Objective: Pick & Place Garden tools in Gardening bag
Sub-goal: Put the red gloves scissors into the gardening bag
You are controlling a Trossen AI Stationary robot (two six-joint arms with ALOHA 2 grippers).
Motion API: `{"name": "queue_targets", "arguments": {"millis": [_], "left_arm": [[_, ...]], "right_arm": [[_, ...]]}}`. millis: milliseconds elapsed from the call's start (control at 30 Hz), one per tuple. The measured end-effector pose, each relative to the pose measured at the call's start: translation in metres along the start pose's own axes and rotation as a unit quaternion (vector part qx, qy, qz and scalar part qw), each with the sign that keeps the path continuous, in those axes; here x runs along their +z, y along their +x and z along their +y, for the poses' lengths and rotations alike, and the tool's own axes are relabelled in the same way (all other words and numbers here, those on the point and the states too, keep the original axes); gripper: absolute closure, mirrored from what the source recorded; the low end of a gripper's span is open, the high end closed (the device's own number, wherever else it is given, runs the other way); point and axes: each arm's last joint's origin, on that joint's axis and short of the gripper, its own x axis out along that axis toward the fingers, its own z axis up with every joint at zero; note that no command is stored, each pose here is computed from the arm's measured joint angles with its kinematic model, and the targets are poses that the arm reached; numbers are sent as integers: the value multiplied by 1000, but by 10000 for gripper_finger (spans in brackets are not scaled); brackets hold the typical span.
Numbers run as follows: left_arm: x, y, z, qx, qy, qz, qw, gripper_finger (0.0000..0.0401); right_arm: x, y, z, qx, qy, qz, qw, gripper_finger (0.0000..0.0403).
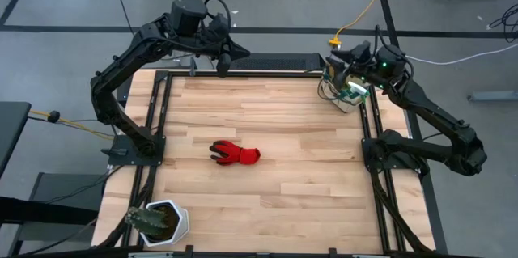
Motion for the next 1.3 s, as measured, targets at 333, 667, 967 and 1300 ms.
{"name": "queue_targets", "arguments": {"millis": [333, 667, 967, 1300], "left_arm": [[0, 0, 0, 2, 11, 0, 1000, 398], [0, 0, 0, 2, 14, 0, 1000, 398], [0, 0, 0, 2, 20, 0, 1000, 398], [0, 0, 0, 0, 21, 1, 1000, 398]], "right_arm": [[2, 2, 10, 12, -9, -4, 1000, 344], [3, 3, 25, 51, -11, -8, 999, 400], [10, 1, 53, 128, 4, -34, 991, 402], [21, -8, 90, 225, 26, -80, 971, 403]]}}
